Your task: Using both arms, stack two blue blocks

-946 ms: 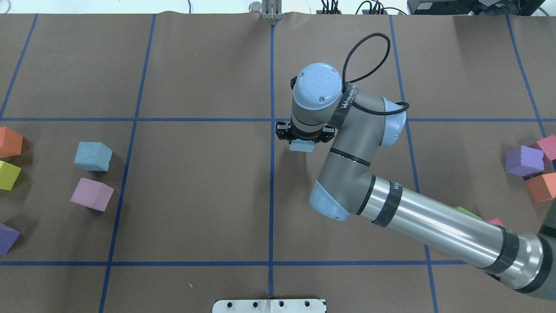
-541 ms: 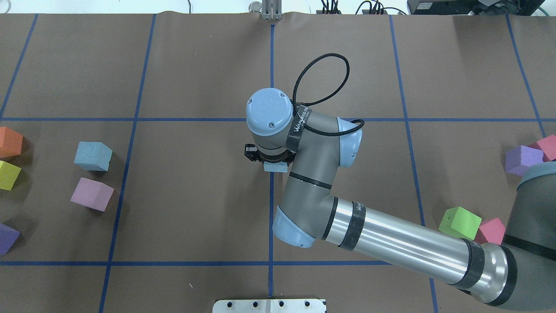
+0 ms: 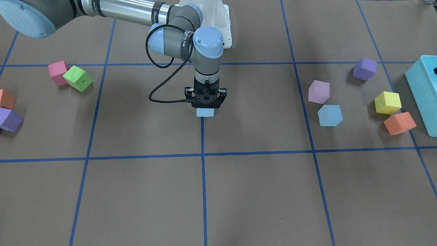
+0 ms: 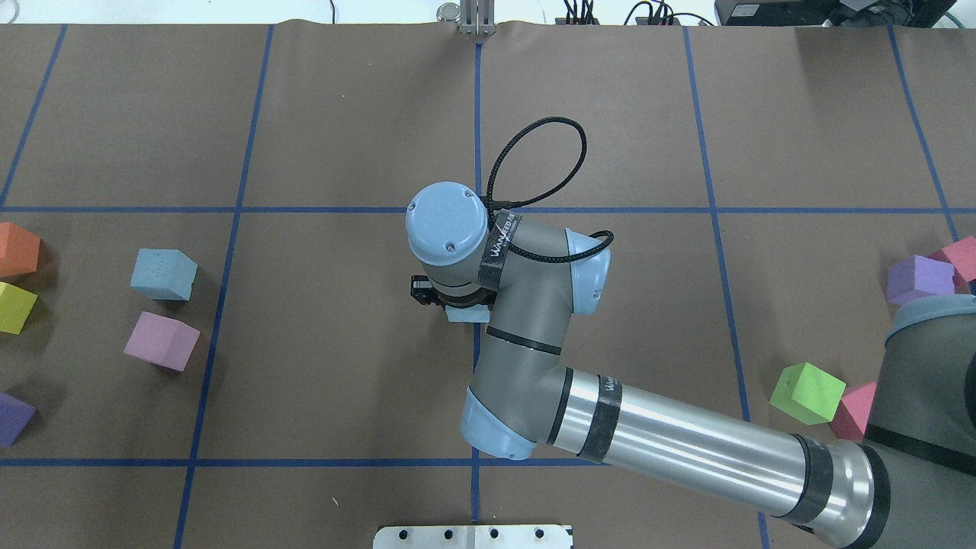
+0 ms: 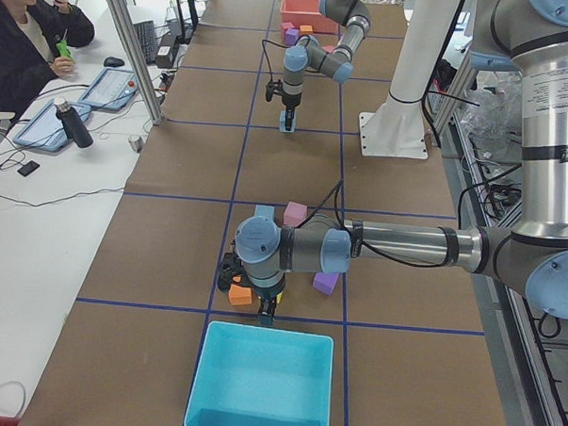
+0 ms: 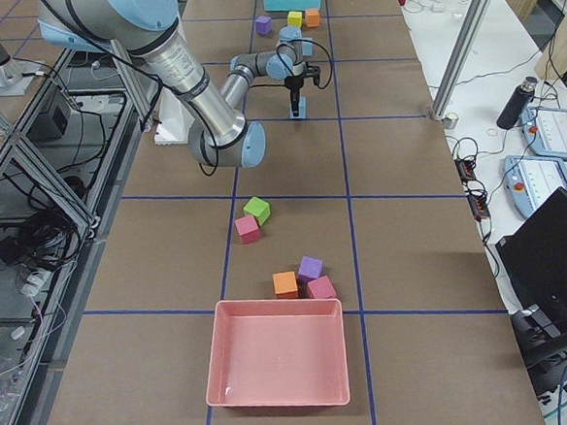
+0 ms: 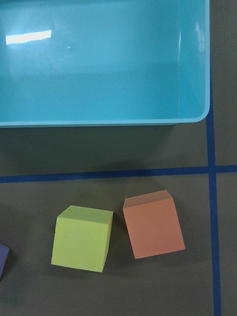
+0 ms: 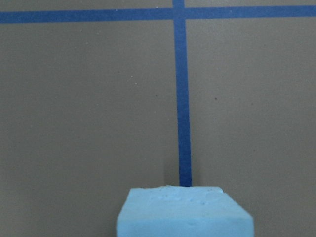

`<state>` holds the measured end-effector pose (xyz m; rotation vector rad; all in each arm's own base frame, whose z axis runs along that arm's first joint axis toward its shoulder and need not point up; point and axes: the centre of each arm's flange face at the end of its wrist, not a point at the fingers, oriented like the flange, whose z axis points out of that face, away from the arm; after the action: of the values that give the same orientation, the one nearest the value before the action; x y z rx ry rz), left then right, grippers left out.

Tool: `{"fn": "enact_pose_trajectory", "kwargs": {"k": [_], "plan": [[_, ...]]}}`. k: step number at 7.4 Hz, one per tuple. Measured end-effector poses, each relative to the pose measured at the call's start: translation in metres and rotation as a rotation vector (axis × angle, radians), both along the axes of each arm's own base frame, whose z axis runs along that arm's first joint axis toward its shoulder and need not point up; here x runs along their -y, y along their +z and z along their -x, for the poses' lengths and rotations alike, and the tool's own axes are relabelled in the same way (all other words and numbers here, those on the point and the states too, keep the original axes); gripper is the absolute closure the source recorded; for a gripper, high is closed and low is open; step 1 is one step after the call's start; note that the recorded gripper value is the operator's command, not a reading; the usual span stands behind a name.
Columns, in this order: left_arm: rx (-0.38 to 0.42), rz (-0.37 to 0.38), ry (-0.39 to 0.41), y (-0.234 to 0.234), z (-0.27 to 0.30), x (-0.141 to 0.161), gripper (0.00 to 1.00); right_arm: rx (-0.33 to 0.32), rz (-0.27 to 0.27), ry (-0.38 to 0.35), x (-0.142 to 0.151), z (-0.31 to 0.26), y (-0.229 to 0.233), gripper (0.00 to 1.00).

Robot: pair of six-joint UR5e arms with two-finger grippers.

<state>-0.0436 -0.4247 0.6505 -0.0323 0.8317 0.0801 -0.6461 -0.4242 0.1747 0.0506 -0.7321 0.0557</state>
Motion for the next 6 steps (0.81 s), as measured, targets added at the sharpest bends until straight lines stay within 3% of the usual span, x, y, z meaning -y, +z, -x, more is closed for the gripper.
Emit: {"fn": "enact_pose_trajectory", "kwargs": {"k": [4, 6], "plan": [[0.000, 0.005, 0.000, 0.002, 0.000, -0.001, 0.02, 0.020, -0.025, 0.008, 0.013, -0.016, -0.010, 0.00], [0.000, -0.003, -0.002, -0.002, 0.001, 0.000, 0.02, 0.073, -0.039, 0.018, 0.074, -0.085, -0.026, 0.00]]}}
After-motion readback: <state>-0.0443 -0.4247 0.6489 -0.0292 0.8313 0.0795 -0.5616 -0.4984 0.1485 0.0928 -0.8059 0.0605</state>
